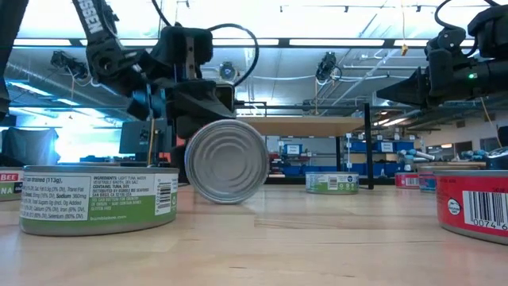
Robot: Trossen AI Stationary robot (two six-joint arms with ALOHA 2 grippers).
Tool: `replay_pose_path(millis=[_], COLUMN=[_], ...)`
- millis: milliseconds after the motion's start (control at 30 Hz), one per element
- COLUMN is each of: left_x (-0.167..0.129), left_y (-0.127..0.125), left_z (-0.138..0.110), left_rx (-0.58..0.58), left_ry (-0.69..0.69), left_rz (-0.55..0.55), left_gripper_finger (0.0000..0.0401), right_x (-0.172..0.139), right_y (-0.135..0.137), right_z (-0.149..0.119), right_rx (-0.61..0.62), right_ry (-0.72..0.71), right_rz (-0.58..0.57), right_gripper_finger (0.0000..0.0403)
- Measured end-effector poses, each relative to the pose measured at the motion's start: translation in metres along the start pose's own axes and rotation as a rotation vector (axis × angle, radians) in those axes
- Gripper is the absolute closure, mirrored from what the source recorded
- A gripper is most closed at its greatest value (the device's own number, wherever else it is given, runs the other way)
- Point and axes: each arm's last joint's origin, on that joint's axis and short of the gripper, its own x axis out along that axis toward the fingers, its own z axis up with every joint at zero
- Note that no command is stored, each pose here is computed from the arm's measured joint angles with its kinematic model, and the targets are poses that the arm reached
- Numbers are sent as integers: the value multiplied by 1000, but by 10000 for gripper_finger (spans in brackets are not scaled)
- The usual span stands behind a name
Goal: Stack canned seafood by type on shelf
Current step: Put the red tuna can on the shelf
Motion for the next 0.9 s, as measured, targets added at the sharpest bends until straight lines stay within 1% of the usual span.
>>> replay_pose_path(millis=[133,400,900], left_x=[6,8,8], left_y=[6,10,8], left_z=[2,2,4], left_rx=[1,86,146], left_ry=[-28,-41,-67], left_rz=[-55,-57,-75], left_gripper_finger=[401,398,361], right_x=[0,0,0], right_y=[0,0,0], right_z=[0,0,0], right_rx=[0,0,0], right_ry=[0,1,0], right_rz=[0,0,0], right_gripper_finger=[384,384,384])
